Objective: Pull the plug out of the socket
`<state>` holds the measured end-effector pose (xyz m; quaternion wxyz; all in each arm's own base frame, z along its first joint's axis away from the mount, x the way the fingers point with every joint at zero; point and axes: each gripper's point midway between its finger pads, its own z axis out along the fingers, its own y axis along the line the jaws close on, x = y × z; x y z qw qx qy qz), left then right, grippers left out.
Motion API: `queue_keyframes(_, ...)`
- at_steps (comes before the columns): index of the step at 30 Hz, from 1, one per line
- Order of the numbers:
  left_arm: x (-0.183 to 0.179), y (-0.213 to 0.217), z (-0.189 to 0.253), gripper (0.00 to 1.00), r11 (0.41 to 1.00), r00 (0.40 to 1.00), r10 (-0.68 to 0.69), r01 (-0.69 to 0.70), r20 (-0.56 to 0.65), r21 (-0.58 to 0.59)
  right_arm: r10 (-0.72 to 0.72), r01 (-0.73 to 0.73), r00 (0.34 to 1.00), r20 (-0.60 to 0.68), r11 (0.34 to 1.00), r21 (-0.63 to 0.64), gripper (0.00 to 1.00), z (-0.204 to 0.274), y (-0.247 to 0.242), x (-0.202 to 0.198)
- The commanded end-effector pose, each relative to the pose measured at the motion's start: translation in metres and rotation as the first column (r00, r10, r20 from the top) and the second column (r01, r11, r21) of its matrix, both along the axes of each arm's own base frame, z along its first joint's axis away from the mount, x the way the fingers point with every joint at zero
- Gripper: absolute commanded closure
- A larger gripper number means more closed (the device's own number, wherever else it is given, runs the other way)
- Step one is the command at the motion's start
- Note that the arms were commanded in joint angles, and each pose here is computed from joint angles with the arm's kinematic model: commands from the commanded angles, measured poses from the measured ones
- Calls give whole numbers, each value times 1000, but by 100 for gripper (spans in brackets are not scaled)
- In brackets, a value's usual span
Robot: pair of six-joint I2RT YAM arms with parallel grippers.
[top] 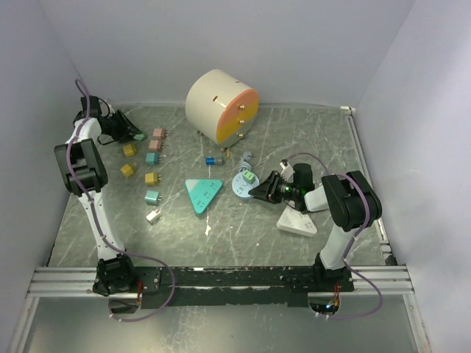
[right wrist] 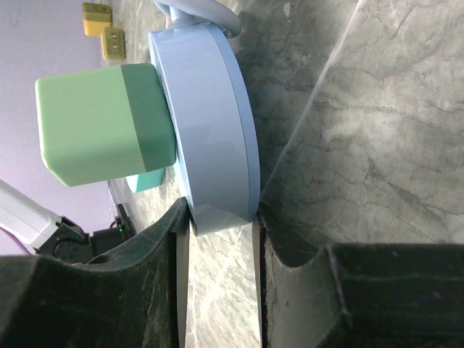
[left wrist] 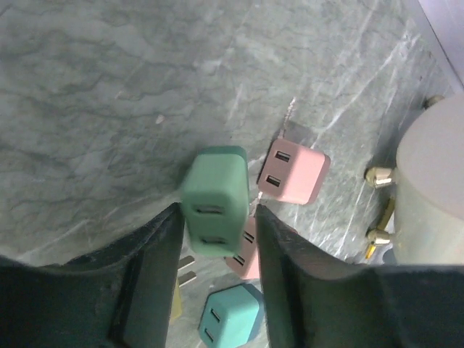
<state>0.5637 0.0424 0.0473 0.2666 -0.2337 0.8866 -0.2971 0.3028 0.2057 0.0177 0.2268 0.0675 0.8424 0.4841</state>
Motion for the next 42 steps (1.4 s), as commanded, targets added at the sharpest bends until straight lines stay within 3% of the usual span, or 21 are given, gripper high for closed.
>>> queue_keyframes(1, -3, 18, 34, 32, 993, 998, 27, -32, 51, 111, -65, 41, 991, -119, 980, -195, 100, -57, -26, -21)
queue_keyframes(3, -4, 21, 51, 17, 990, 996, 34, -45, 83, 131, -66, 43, 991, -114, 980, -196, 100, -56, -27, -21)
queue_keyframes(5, -6, 23, 68, 13, 987, 992, 45, -63, 119, 150, -64, 42, 992, -108, 980, -195, 100, -54, -26, -21)
queue_keyframes(10, -20, 2, 113, 13, 984, 976, 41, -76, 212, 159, -63, 42, 993, -103, 979, -197, 100, -52, -27, -22)
queue_keyframes(13, -28, -37, 140, 15, 985, 967, -21, -23, 252, 171, -62, 40, 993, -104, 979, -200, 100, -53, -27, -23)
queue_keyframes(16, -50, -85, 161, 18, 991, 952, -111, 85, 284, 103, -64, 42, 993, -102, 978, -203, 100, -53, -27, -22)
queue_keyframes(20, -96, -136, 154, 16, 983, 932, -181, 177, 314, 43, -63, 41, 993, -100, 978, -206, 100, -53, -28, -21)
queue_keyframes(23, -134, -186, 141, 15, 957, 904, -287, 282, 318, 63, -60, 38, 993, -100, 978, -205, 100, -53, -27, -21)
queue_keyframes(28, -192, -271, 127, 9, 869, 786, -494, 460, 371, 182, -49, 28, 993, -105, 980, -195, 100, -54, -26, -22)
queue_keyframes(32, -217, -322, 114, 7, 793, 718, -606, 512, 342, 330, -48, 28, 994, -101, 980, -196, 100, -53, -26, -22)
queue_keyframes(38, -225, -387, 93, 8, 613, 610, -760, 557, 224, 560, -42, 22, 994, -103, 982, -188, 100, -52, -25, -23)
queue_keyframes(42, -223, -417, 82, 10, 531, 571, -805, 574, 160, 624, -42, 23, 994, -98, 982, -186, 100, -51, -24, -22)
